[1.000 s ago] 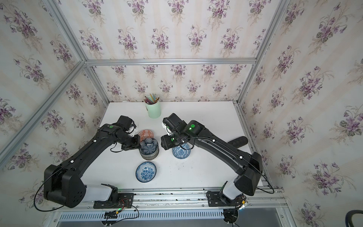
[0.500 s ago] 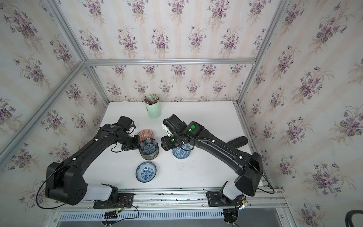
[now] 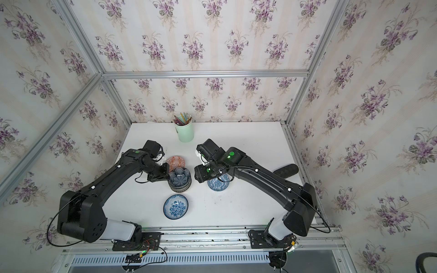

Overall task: Stack the bowls
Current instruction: Place the bowl in the bowl.

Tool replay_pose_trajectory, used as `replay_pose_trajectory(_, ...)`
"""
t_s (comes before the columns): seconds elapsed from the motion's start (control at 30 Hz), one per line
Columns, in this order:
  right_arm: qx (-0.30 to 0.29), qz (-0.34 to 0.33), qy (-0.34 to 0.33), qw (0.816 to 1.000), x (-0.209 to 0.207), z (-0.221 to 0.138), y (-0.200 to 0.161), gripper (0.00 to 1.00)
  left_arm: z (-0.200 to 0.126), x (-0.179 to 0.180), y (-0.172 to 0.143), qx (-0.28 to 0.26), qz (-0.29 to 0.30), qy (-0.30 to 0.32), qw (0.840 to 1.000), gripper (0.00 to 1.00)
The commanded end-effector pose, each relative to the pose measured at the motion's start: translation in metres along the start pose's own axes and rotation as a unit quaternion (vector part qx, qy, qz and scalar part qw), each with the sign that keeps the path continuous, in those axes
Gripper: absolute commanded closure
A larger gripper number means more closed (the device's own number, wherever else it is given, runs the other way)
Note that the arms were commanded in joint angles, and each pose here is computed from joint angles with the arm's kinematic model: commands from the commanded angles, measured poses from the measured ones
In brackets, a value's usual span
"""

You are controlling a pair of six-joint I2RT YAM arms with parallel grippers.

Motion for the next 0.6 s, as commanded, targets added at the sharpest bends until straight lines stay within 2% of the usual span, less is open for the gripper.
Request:
replay_pose_trajectory(0.0, -0.009, -0.002, 0.007, 1.000, 0.0030, -0.0010, 0.0034, 0.41, -0.0001, -0.0032, 0.0027, -0.003, -0.002, -0.012, 1.000, 1.00)
replay_pose_trajectory(0.57, -0.006, -0.003, 0.005, 1.000, 0.0018, 0.0014, 0.0024, 0.41, -0.0003, -0.0029, -0.0031, -0.003, -0.001, -0.016, 1.000, 1.00)
Point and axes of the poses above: each gripper's point midway between its finger pads, its own z axis out along the fingers, its own x axis along the line the jaws close on, y = z × x, the point moved 3 cm from there along -z, back along the fingers, and after that the axes turned 8 degrees about z, right-handed, at the moved point
